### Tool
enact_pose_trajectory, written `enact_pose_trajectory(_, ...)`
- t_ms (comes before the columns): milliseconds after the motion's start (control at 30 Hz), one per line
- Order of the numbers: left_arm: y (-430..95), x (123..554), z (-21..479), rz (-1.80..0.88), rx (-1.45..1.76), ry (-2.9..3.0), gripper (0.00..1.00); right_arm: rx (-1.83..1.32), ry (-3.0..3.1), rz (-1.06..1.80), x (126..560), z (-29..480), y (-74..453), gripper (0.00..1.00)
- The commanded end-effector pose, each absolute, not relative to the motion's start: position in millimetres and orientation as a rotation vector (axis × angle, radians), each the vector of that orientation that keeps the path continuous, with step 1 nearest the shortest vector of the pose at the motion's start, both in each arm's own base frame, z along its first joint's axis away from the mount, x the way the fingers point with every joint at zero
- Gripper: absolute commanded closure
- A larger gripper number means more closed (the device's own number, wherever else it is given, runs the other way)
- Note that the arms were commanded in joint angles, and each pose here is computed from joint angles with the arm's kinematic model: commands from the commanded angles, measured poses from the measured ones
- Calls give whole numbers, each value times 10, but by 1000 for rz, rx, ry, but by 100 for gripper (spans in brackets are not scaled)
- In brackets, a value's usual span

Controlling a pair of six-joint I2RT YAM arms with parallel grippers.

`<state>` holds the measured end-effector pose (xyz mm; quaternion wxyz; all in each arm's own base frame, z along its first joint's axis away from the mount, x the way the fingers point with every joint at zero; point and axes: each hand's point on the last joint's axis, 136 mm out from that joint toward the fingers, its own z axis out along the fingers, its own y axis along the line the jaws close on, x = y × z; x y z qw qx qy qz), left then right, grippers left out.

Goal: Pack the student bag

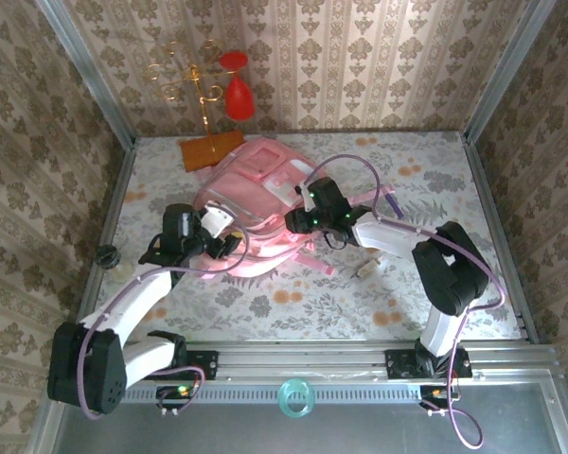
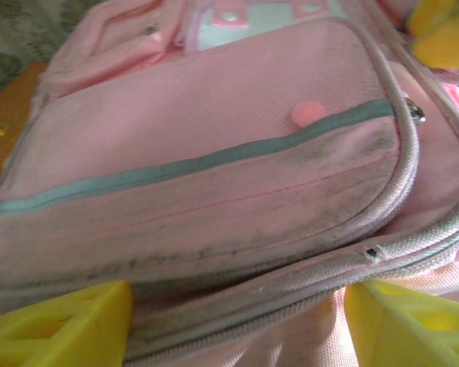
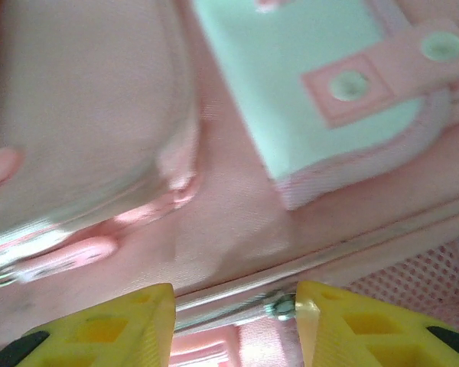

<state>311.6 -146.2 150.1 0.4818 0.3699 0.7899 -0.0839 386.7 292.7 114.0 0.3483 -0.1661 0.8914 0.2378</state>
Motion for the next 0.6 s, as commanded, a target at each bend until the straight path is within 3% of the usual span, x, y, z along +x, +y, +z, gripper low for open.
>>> enact_pose_trajectory(0,-1284,3087,1583,-135,667,1983,25,-575,2158,674,3828,1494,3069,53)
enact_pose_trajectory(100,-1247,2951,1641,-245,492,2005,26,-594,2135,639,3888,1535,3086,51)
enact_pose_trajectory(267,-1269,2880,1708,-480,77,2093,35,-486,2168,695,4142,1538,3186,46)
enact_pose_trajectory(567,-1815,3121,1733,-701,-2,2173,44,-356,2269,850,4223,1353,3390,49)
